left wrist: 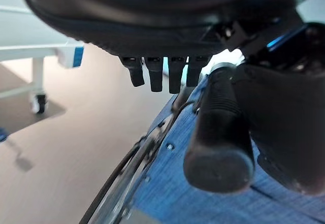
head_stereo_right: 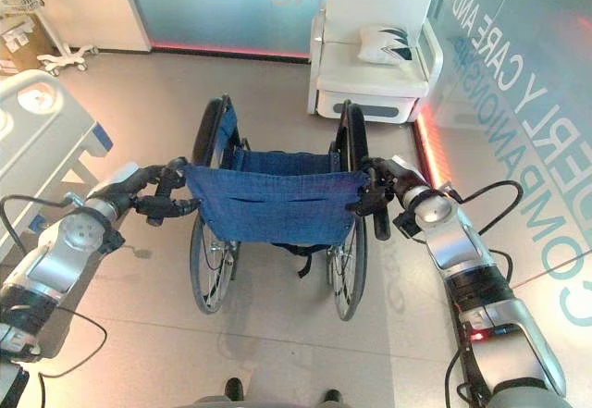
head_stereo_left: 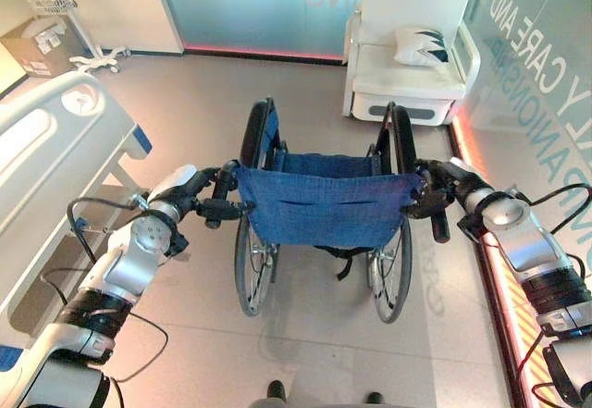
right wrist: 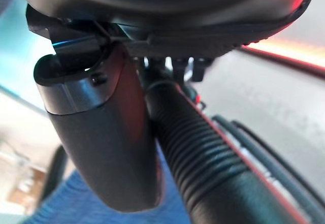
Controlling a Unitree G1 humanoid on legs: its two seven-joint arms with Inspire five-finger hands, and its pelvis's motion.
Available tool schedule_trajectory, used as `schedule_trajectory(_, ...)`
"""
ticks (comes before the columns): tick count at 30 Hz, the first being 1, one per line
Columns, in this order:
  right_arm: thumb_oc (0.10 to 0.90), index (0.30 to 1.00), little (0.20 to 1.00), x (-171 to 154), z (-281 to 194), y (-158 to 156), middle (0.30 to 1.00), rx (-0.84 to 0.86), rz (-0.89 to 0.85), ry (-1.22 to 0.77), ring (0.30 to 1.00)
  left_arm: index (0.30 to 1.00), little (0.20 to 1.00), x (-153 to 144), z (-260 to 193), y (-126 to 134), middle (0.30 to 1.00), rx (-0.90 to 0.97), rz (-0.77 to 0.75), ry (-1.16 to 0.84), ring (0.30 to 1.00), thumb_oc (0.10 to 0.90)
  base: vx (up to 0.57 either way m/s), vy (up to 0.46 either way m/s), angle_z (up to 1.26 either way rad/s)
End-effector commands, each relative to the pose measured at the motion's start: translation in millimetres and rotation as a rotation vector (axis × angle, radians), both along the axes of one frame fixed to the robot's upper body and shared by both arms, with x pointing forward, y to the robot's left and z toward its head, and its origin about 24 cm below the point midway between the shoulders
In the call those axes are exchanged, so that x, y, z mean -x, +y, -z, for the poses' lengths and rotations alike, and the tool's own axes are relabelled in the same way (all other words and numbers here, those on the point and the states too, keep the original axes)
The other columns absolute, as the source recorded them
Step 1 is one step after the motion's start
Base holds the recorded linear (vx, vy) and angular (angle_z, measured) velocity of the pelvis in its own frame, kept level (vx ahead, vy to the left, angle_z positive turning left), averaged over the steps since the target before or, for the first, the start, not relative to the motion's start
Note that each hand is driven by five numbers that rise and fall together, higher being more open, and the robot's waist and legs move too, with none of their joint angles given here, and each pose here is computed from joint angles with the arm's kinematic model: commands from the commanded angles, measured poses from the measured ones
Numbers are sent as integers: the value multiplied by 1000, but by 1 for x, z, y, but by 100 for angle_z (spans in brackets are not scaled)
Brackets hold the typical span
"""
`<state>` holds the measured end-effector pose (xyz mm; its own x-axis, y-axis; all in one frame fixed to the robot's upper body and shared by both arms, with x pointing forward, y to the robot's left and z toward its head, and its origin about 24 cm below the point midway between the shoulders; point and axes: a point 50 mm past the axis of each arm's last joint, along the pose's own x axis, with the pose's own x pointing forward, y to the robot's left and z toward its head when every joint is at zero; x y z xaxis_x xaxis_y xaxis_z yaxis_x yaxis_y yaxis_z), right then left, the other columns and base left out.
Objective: Push the wheelchair next to the bed
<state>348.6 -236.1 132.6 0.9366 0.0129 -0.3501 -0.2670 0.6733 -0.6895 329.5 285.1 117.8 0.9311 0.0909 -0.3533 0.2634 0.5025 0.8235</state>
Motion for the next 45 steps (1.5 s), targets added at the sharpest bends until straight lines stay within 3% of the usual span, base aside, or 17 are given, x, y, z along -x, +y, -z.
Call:
schedule_trajectory(1, 800, 900, 900, 6, 1, -40, 900, 235, 130, 135, 900, 900, 900, 4, -47, 70, 900, -100, -306, -22, 900, 800, 0, 0, 0)
schedule_trajectory(13, 800, 900, 900, -4, -23, -65, 900, 315, 539, 4, 900, 900, 900, -17, -68, 66, 900, -95, -338, -13, 900, 800, -22, 14, -1)
schedule_trajectory(18, 800, 900, 900, 3, -13, -67, 900, 314, 582, -9, 900, 900, 900, -11, -62, 71, 900, -96, -352, 25, 900, 800, -34, 30, 0)
schedule_trajectory(29, 800, 900, 900, 9, -41, -65, 900, 233, 526, -119, 900, 900, 900, -5, -64, 80, 900, -99, -376, 2, 900, 800, 0, 0, 0)
schedule_trajectory(37, 800, 900, 900, 16, -28, -68, 900, 256, 476, 148, 900, 900, 900, -15, -85, 71, 900, -130, -348, -204, 900, 800, -6, 4, -2)
schedule_trajectory(45, 800, 900, 900, 29, 45, -77, 900, 197, 561, 549, 900, 900, 900, -32, -99, 43, 900, -160, -260, -321, 900, 800, 0, 0, 0)
